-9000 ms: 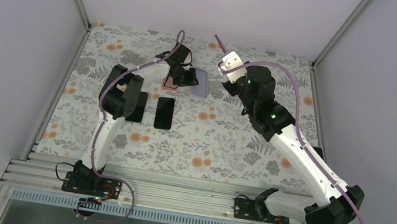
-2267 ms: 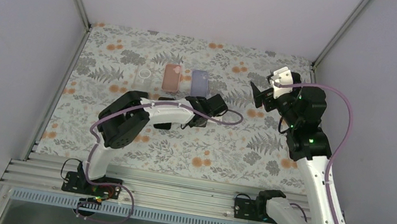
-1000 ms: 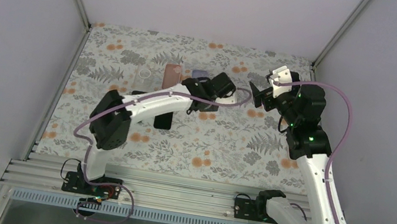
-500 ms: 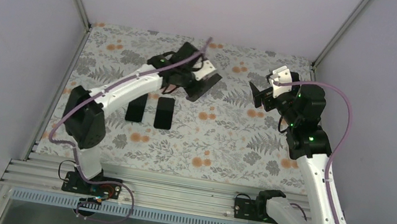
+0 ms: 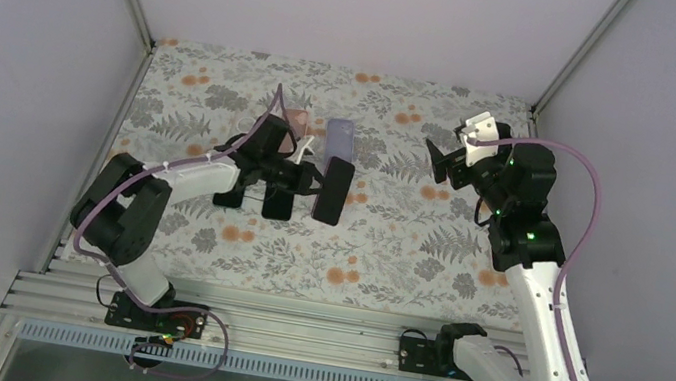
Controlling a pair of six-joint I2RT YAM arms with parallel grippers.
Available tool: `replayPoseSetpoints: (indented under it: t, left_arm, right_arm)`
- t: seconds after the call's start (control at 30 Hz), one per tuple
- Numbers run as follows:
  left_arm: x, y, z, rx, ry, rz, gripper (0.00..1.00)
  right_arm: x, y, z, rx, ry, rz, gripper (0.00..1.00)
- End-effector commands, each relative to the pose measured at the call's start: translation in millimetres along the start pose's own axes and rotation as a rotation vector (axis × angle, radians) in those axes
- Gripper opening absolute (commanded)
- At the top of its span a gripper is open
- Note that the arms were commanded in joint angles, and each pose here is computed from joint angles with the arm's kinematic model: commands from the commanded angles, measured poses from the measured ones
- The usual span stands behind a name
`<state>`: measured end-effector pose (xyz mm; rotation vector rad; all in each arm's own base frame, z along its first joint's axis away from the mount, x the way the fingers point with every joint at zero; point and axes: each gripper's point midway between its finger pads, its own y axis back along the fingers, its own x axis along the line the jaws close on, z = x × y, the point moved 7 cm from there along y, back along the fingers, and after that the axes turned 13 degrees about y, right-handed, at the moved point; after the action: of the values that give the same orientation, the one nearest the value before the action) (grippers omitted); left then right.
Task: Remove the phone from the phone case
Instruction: Place the phone at the center of the board.
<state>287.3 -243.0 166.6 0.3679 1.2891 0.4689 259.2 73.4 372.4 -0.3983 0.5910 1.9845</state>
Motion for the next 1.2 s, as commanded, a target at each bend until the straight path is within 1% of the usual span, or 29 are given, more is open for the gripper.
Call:
replayPoseSetpoints:
  t: [0.0, 0.47, 0.67, 0.83, 1.03, 1.17]
  left_arm:
    - [-22.7, -1.1, 18.0, -0.030, 0.016, -0.200, 0.02]
    - [37.6, -25.5, 12.1, -0.001, 0.293, -0.154, 0.02]
    - [51.7, -36.7, 14.3, 0.017, 0.347, -0.134, 0.02]
    - [62.1, -40.6, 17.5, 0.010, 0.376, -0.109, 0.02]
    - [75.8, -45.7, 24.2, 0.008, 0.420, -0.041, 0.03]
    - [85.6, -49.9, 25.3, 0.012, 0.461, 0.030, 0.07]
  right_arm:
    - [-4.7, 1.4, 5.2, -0.017, -0.018, -0.001, 0.99]
    - [-4.0, -1.8, 2.1, -0.005, -0.021, 0.009, 0.99]
    - [-4.2, -3.5, 1.2, -0.001, -0.021, 0.011, 0.99]
    - [-3.3, -4.7, 0.1, 0.002, -0.023, 0.017, 0.99]
    - [-2.9, -6.0, 0.2, 0.002, -0.024, 0.024, 0.99]
    - [-3.0, -6.9, -0.1, 0.003, -0.026, 0.025, 0.99]
